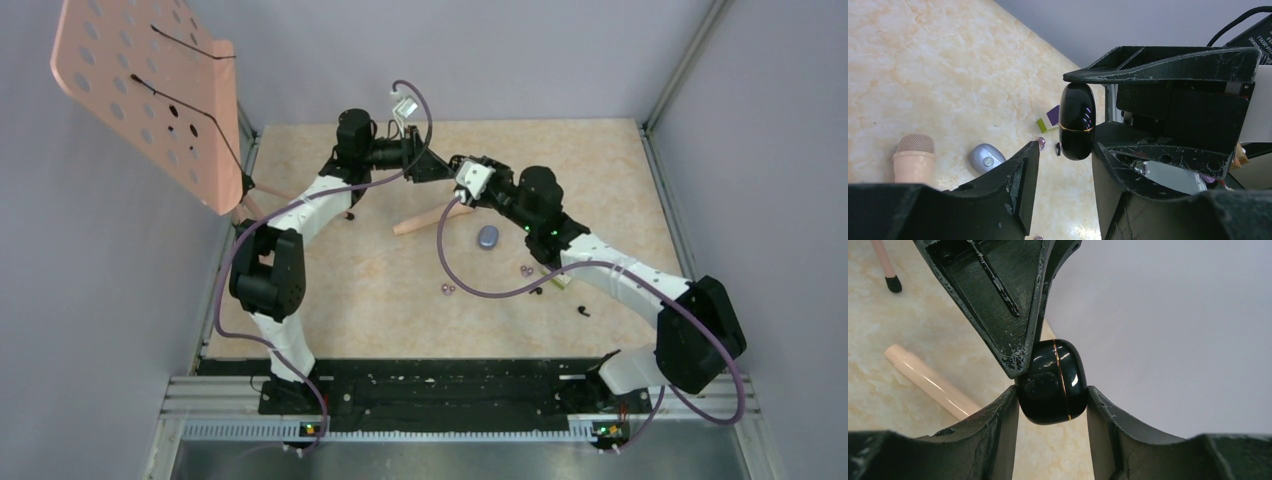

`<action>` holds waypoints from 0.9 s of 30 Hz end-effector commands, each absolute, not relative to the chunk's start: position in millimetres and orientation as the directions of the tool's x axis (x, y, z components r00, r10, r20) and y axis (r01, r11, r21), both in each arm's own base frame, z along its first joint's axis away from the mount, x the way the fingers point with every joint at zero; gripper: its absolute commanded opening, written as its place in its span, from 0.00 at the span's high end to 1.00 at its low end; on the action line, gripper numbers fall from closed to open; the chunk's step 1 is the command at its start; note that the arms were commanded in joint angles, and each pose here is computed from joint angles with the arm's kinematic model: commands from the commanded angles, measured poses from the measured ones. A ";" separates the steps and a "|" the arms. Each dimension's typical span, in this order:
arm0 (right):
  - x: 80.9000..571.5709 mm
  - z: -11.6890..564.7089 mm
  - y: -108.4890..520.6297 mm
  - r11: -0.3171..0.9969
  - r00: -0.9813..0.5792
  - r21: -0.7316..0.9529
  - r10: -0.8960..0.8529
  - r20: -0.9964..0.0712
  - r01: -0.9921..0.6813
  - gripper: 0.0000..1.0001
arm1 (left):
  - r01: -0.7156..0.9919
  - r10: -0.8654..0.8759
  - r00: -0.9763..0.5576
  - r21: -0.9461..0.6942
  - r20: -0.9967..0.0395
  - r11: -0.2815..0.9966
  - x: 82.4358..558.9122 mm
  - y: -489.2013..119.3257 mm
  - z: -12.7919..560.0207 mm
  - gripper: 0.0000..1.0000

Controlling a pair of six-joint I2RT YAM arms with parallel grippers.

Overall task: Insert the wireless bluetooth earbuds into the charging case
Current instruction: Pick up the charging case at the center of the board.

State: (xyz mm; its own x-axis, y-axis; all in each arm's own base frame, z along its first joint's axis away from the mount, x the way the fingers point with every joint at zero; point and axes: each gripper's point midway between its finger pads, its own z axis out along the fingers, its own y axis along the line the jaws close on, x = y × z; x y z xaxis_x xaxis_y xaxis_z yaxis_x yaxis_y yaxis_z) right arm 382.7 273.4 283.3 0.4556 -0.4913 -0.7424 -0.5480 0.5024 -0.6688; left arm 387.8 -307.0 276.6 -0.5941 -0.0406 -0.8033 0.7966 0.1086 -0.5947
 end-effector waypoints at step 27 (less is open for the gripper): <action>386.4 305.9 292.3 0.528 0.531 -0.689 -0.443 -0.722 -0.496 0.75 | 0.857 -0.069 -0.511 -0.514 -0.857 0.038 391.8 -315.0 305.2 0.67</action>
